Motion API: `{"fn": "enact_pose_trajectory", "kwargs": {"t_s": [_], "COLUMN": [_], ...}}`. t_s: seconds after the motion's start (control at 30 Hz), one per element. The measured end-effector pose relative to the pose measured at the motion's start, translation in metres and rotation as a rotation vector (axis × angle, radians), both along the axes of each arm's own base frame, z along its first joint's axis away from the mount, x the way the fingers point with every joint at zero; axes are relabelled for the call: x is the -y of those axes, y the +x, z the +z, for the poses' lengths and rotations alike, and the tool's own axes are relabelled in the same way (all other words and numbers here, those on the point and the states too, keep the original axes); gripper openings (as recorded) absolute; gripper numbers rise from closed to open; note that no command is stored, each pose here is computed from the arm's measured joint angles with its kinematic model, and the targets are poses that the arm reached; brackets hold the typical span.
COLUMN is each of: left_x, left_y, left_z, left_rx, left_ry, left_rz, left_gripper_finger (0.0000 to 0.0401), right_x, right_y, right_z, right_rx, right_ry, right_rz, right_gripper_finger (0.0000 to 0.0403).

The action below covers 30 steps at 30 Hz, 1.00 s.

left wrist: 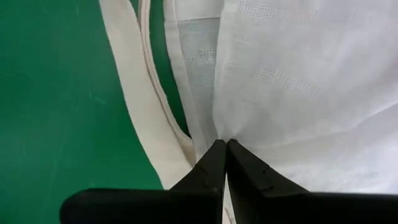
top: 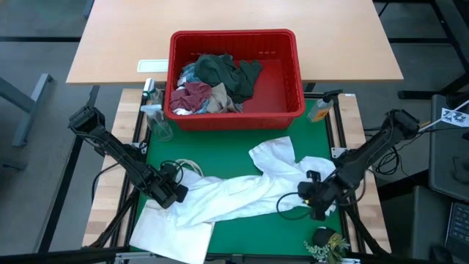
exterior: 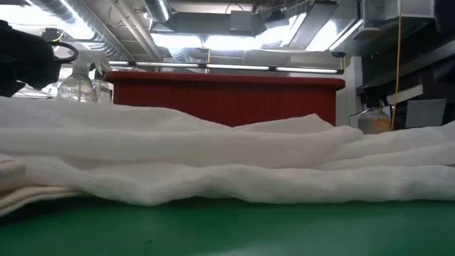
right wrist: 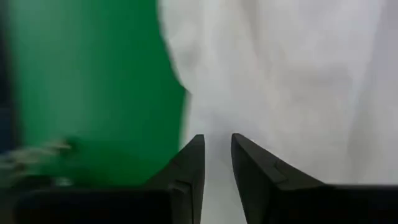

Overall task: Fold Laundry from Bin
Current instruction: Fold the white polo shirt

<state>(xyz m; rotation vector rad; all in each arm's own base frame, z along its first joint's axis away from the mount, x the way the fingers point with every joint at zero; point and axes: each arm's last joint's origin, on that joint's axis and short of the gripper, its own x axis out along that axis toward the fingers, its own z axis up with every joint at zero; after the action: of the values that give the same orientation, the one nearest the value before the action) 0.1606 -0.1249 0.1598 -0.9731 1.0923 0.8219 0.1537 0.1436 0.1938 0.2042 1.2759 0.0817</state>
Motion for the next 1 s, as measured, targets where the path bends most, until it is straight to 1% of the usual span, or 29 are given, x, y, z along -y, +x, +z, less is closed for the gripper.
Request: {"fn": "enact_pose_trajectory", "kwargs": {"t_s": [0.07, 0.13, 0.23, 0.3, 0.37, 0.5, 0.7, 0.8, 1.0], "left_x": [0.0, 0.0, 0.0, 0.0, -0.002, -0.004, -0.003, -0.005, -0.01], "left_y": [0.0, 0.0, 0.0, -0.001, -0.003, -0.007, -0.007, -0.008, -0.013], "left_z": [0.0, 0.0, 0.0, 0.0, -0.001, -0.001, 0.008, 0.019, 0.043], "left_rx": [0.0, -0.001, -0.001, -0.015, -0.033, -0.082, -0.073, -0.094, -0.203], "left_ry": [0.0, 0.0, 0.0, 0.002, 0.005, 0.008, -0.007, 0.031, 0.131], "left_rz": [-0.002, -0.002, 0.0, 0.003, 0.025, 0.064, 0.057, 0.057, 0.078], "left_gripper_finger": [0.0008, 0.0008, 0.0007, 0.0003, 0.0002, 0.0002, 0.0001, 0.0001, 0.0], "right_x": [0.001, 0.002, 0.001, -0.002, -0.005, -0.01, -0.012, -0.012, -0.012], "right_y": [-0.002, -0.005, -0.009, -0.011, -0.015, -0.021, -0.022, -0.022, -0.022], "right_z": [-0.015, -0.028, -0.042, -0.046, -0.048, -0.047, -0.047, -0.046, -0.046], "right_rx": [-0.076, -0.154, -0.287, -0.363, -0.409, -0.419, -0.409, -0.409, -0.409], "right_ry": [-0.03, -0.035, 0.002, 0.038, 0.07, 0.073, 0.064, 0.065, 0.064], "right_rz": [-0.018, -0.014, 0.015, 0.038, 0.067, 0.108, 0.115, 0.114, 0.114], "right_gripper_finger": [0.008, 0.008, 0.008, 0.008, 0.008, 0.008, 0.008, 0.008, 0.008]}}
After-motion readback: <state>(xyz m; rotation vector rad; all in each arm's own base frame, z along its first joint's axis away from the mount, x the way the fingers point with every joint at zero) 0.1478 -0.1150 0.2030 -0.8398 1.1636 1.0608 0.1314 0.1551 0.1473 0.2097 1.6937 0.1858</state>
